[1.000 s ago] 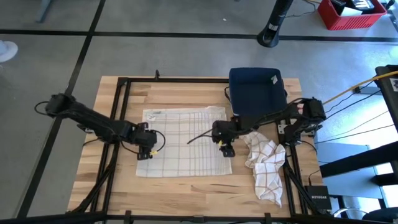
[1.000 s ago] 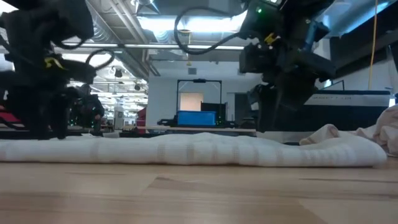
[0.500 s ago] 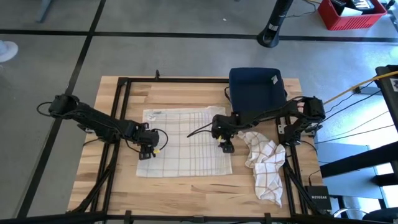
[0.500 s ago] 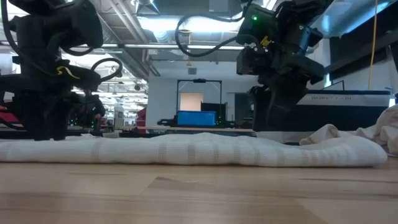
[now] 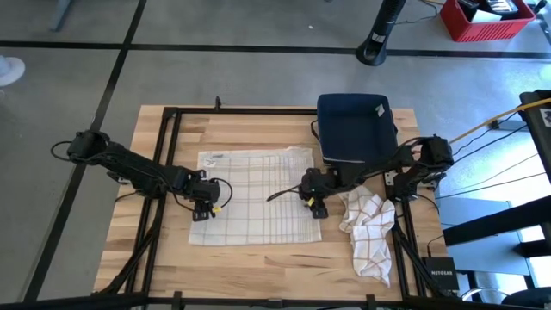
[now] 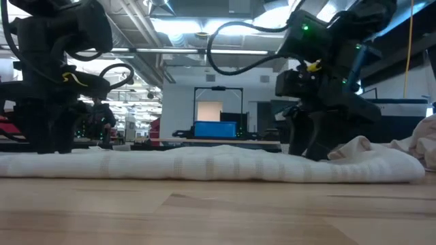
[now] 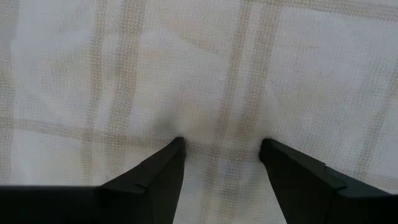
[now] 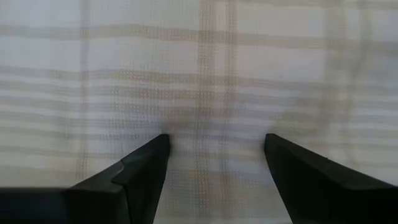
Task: Fold towel
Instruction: Fold the white patterned towel
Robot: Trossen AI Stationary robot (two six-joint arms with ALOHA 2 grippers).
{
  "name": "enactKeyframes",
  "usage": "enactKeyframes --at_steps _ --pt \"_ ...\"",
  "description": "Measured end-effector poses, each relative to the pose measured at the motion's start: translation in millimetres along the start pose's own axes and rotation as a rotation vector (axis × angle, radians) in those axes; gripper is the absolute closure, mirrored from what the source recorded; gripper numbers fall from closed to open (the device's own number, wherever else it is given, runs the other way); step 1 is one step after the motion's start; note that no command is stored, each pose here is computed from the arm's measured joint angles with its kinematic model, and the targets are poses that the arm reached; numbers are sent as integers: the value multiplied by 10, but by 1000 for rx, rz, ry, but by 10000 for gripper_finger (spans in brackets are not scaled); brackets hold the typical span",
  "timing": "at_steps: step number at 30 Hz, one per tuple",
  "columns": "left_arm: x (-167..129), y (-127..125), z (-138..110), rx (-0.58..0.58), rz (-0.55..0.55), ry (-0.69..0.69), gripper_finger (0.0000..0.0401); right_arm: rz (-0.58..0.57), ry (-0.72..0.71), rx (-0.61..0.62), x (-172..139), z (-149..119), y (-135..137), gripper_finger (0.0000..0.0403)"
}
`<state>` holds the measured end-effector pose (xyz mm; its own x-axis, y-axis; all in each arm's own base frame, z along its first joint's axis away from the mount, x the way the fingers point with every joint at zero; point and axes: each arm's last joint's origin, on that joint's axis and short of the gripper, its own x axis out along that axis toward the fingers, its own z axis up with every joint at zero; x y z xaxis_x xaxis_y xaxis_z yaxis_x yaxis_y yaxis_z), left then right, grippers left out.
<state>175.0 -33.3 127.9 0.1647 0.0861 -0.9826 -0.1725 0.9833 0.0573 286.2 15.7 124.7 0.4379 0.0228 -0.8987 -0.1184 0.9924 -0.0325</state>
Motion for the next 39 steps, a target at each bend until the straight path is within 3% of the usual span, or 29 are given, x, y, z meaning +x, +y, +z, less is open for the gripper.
enactKeyframes --at_steps 5,10,22,29,34,39 --pt "0 2 -6 1 3 7 191 -18 36 31 31 -108 -17 132" --pt "-1 -1 -4 1 -3 6 225 -5 43 40 36 -122 -37 154" --pt "0 1 -8 2 2 9 346 -19 56 20 46 -139 -42 330" --pt "-1 -1 -8 3 5 8 386 -16 69 -30 45 -151 -41 391" --pt "0 -8 5 3 -3 -7 389 -18 55 -17 48 -140 -42 382" --pt "4 -13 13 15 -7 -18 338 -40 56 30 50 -140 -48 301"
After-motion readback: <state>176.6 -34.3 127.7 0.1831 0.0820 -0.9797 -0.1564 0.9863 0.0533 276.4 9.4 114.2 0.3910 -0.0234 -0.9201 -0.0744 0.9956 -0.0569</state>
